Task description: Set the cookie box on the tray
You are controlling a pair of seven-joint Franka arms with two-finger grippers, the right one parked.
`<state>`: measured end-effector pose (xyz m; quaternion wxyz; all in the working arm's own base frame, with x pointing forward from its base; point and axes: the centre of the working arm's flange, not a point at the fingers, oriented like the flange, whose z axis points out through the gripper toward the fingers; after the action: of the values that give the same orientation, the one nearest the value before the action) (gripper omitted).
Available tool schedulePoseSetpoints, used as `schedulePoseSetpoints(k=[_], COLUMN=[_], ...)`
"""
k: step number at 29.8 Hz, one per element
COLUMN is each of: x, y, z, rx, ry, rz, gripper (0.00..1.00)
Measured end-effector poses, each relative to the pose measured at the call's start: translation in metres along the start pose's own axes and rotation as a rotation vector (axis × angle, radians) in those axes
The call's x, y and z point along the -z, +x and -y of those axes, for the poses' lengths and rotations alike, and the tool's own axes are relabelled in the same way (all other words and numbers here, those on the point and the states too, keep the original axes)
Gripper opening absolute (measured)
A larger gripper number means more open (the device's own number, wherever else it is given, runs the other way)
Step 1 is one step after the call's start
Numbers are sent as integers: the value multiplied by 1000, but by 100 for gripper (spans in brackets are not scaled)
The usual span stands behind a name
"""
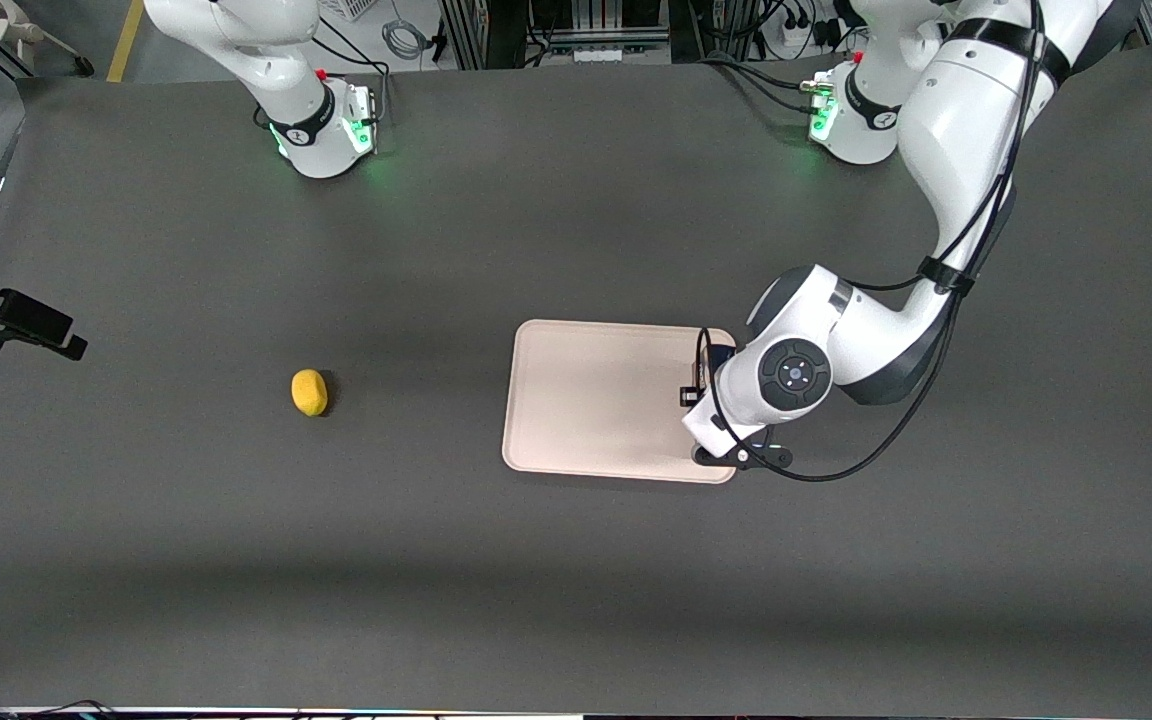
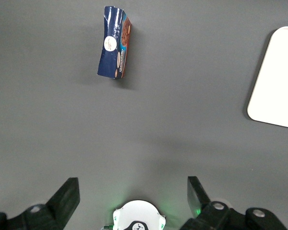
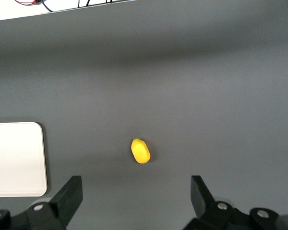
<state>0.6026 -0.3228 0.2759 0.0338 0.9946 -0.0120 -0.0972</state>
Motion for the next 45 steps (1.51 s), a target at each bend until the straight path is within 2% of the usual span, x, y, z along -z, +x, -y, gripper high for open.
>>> schedulePoseSetpoints(k=[4, 6, 9, 10, 11, 17, 22, 27, 32, 39, 45], x=[-8, -11, -13, -13, -13, -6, 38, 132, 231, 348, 393], y=[1, 1, 1, 1, 1, 3, 0, -18, -56, -126, -178], z=[0, 0, 0, 0, 0, 5, 21, 51, 101, 194, 255], rx=[-8, -10, -10, -10, -10, 2, 35, 89, 192, 261, 248], ry=[1, 4, 6, 6, 7, 10, 51, 104, 169, 188, 192], rz=[-19, -22, -26, -26, -27, -31, -20, -64, -108, -113, -89], gripper=[18, 22, 35, 44, 50, 76, 99, 100, 100, 100, 100])
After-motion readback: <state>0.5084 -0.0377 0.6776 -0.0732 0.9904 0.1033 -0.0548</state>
